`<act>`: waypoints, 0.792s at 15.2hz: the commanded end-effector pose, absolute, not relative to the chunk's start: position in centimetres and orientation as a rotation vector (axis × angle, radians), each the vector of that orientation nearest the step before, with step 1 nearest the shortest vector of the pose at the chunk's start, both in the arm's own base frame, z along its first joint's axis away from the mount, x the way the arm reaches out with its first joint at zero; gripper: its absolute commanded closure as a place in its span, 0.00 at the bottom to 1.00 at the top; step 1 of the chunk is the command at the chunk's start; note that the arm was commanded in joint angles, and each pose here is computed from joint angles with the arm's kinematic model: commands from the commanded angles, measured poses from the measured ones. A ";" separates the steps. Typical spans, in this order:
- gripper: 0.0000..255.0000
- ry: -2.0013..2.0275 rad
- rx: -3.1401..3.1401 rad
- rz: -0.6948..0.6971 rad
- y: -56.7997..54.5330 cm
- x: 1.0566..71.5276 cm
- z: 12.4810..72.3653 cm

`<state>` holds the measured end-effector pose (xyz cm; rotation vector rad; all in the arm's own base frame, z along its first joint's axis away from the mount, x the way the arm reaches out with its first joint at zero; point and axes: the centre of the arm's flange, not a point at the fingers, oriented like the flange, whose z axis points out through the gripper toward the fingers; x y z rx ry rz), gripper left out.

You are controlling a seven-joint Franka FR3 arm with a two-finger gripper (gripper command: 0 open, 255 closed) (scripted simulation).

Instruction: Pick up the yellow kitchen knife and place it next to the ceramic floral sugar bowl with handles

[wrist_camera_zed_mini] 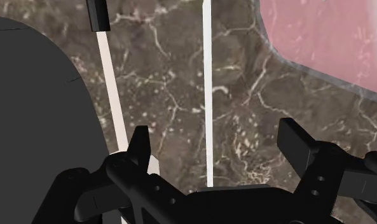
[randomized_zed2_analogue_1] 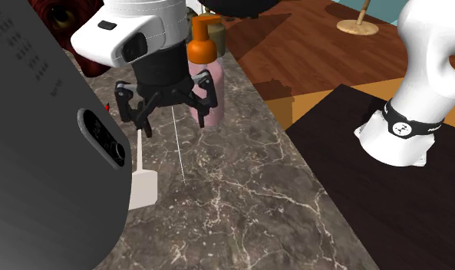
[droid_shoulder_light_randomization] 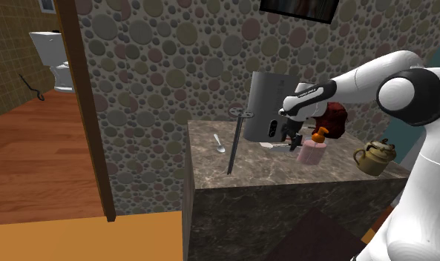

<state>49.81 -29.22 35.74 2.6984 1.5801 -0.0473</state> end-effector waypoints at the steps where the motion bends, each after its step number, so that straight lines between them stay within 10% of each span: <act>1: 0.00 1.584 2.696 -0.046 -29.3 49.9 34.7; 12: 0.00 1.584 2.696 -0.046 -29.3 49.8 32.8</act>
